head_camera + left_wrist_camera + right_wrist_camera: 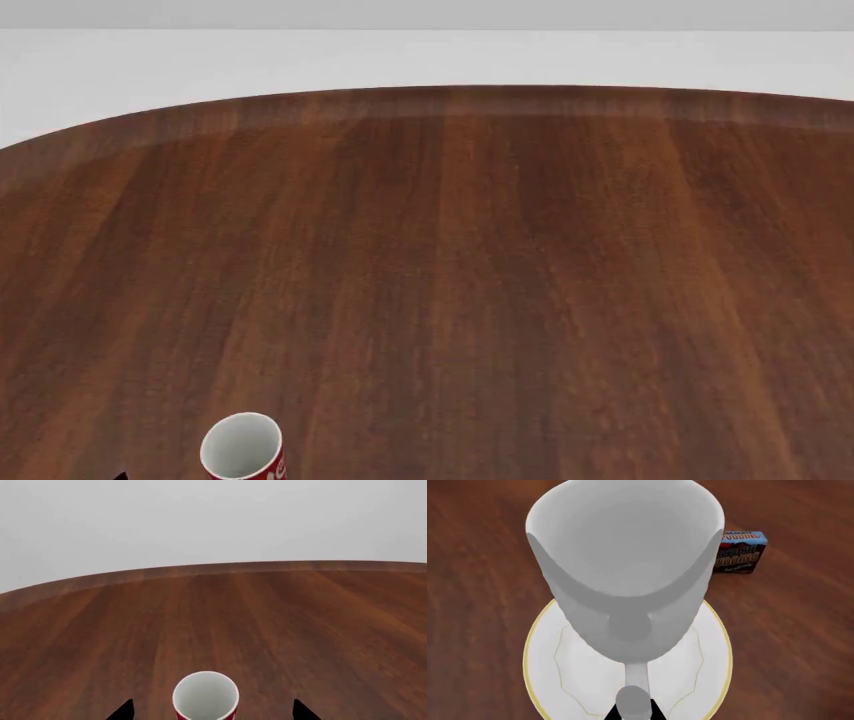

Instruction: Put the white mug on the plate.

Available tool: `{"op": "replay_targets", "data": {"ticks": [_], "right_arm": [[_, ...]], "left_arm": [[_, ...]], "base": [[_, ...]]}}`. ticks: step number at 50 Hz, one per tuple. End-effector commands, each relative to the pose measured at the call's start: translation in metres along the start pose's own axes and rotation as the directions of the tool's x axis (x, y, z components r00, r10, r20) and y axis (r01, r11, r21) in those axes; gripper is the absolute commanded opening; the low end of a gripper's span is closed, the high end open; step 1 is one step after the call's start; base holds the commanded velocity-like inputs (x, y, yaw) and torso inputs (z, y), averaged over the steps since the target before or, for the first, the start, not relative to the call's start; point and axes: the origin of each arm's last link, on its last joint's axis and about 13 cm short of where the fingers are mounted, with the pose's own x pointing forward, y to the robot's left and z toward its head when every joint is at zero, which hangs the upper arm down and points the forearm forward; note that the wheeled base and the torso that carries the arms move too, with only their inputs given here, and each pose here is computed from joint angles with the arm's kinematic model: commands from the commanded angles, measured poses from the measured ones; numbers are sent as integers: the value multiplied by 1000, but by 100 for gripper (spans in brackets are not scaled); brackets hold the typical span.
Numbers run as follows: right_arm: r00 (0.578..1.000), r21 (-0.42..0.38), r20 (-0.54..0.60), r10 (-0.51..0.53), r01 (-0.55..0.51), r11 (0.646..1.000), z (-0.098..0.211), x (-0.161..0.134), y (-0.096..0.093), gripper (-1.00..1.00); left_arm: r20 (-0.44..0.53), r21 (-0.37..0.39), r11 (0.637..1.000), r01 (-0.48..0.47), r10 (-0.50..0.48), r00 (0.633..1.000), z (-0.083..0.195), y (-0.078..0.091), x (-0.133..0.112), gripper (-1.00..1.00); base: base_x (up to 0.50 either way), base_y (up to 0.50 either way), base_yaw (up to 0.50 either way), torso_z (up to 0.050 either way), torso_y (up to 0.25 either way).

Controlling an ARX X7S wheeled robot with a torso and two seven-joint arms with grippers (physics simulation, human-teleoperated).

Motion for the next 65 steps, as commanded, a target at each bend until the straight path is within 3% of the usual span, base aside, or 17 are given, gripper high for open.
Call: {"op": "replay_targets", "data": {"ticks": [1, 54, 55, 65], "right_arm": [[1000, -18, -5, -3, 3, 1000, -4, 4, -1, -100], [998, -14, -60, 12, -13, 1000, -12, 10, 2, -100], [998, -20, -63, 6, -8, 1000, -12, 10, 2, 100], [999, -13, -53, -1, 0, 1000, -8, 8, 1, 100]], "left_arm": [[-2, -1, 1000, 1, -1, 1000, -1, 0, 0, 100], [-1, 0, 1000, -3, 3, 1000, 2, -1, -2, 100], [-1, 0, 1000, -2, 2, 1000, 2, -1, -2, 100], [2, -3, 1000, -3, 3, 1000, 1, 0, -2, 100]], "base": [[0, 0, 0, 0, 0], [0, 0, 0, 0, 0], [0, 0, 0, 0, 0], [0, 0, 0, 0, 0]]}}
